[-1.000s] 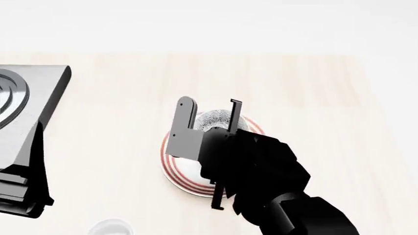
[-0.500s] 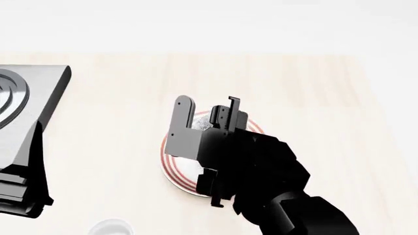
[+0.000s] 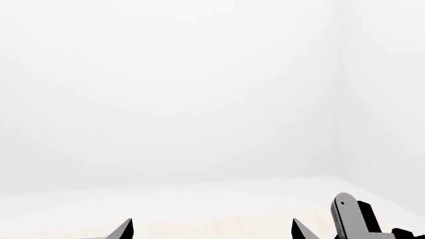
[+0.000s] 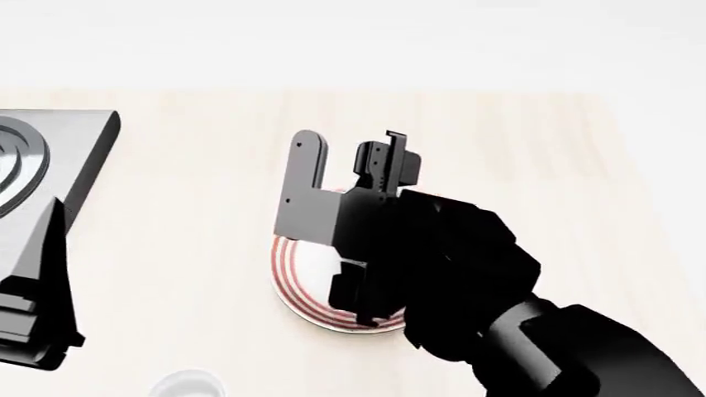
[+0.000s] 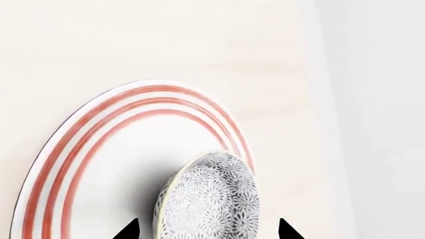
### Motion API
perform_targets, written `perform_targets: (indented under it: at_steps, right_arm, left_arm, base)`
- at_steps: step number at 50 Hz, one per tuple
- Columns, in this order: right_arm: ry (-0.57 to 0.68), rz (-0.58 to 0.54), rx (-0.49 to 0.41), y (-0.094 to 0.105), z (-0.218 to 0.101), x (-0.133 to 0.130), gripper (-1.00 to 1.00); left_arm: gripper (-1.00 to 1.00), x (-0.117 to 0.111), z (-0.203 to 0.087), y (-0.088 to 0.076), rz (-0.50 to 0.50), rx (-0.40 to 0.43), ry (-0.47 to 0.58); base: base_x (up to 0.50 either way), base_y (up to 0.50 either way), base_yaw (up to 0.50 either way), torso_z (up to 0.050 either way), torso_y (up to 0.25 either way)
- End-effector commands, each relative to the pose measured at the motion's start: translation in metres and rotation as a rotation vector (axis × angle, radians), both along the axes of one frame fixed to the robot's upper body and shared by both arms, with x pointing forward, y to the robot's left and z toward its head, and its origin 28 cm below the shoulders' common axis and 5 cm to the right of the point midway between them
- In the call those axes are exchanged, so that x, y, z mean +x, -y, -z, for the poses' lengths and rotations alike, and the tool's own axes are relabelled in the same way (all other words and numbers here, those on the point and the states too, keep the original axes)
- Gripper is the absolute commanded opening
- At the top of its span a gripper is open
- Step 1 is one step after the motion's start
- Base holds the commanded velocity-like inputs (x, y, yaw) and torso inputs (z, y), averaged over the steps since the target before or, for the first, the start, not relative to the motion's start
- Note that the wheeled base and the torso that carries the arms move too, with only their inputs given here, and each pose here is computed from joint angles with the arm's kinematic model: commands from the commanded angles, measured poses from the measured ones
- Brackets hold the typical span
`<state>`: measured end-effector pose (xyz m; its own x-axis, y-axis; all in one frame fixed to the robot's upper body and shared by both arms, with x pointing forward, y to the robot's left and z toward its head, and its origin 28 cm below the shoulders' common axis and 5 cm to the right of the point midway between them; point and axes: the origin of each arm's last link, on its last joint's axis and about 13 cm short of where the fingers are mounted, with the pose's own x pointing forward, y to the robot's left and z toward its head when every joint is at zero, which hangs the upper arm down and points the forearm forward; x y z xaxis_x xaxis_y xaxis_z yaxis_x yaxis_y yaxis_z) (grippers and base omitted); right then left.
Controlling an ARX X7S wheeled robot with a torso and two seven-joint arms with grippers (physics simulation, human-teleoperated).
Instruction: Pick the akita bowl between the plate and the ramekin and place it on the plate.
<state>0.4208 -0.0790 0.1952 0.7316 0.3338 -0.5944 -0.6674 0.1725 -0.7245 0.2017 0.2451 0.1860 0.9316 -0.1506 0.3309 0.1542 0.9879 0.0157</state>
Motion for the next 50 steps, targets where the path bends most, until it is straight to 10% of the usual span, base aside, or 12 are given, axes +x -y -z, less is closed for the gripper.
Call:
perform_targets:
  at_steps: [1, 20, 50]
  right_arm:
    - [0.044, -0.009, 0.022, 0.012, -0.030, -0.028, 1.00]
    - [0.350, -0.184, 0.344, 0.036, -0.081, -0.141, 1.00]
    - [0.986, -0.165, 0.792, 0.082, -0.056, -0.288, 1.00]
  left_arm:
    - [1.00, -0.007, -0.008, 0.002, 0.002, 0.007, 0.022]
    - [1.00, -0.012, -0.015, 0.002, -0.050, 0.032, 0.135]
    - [1.00, -0.032, -0.036, -0.010, -0.261, -0.081, 0.516]
  base:
    - [0.00, 0.00, 0.00, 0.000, 0.000]
    - [0.00, 0.00, 0.00, 0.000, 0.000]
    - [0.00, 0.00, 0.00, 0.000, 0.000]
